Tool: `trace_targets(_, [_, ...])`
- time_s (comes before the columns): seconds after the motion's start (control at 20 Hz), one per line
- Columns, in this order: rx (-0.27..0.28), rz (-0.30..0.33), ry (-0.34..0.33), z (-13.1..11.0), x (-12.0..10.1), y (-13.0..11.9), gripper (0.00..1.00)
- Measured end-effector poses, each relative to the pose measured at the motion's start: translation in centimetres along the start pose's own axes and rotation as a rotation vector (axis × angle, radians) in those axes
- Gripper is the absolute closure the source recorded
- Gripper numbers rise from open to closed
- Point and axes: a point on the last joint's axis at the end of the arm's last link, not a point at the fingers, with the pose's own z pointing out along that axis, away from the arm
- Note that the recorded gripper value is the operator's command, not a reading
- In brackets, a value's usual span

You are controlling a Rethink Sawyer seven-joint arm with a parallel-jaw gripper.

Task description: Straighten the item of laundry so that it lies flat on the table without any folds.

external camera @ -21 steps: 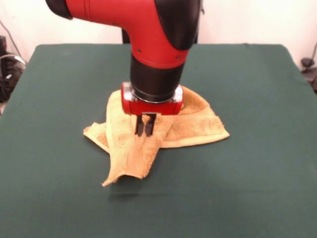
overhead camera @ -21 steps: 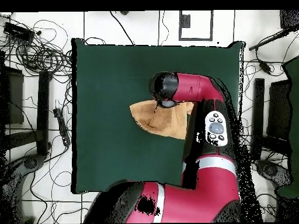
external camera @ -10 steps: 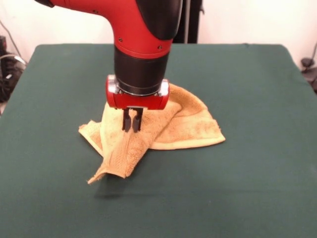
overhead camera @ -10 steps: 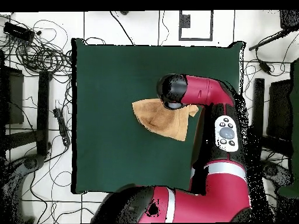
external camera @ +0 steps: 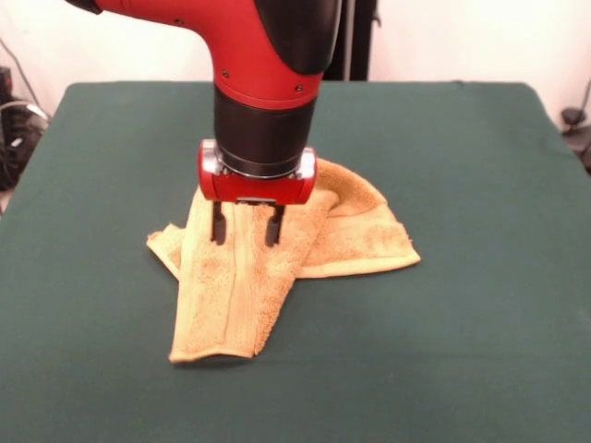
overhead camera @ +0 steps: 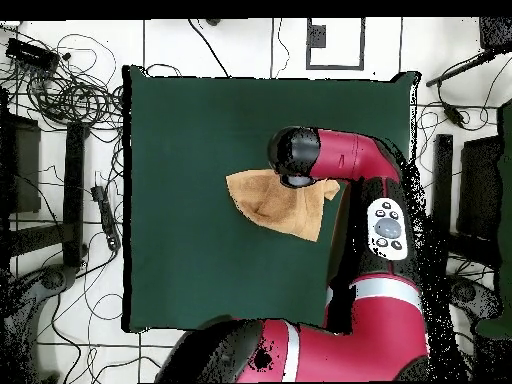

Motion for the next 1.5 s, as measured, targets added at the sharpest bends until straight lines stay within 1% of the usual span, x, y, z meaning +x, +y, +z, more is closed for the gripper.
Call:
trace_targets(0.4, [0.002, -0.001, -0.010, 0.0, -0.1, 0.0, 0.00])
trace_targets(0.85, [0.006, -0.005, -0.052, 0.8, 0.4, 0.2, 0.00])
trace_targets(1.15, [0.003, -0.008, -0.044, 1.3, 1.0, 0.5, 0.00])
trace_targets(1.5, [0.005, -0.011, -0.047, 1.4, 1.1, 0.5, 0.00])
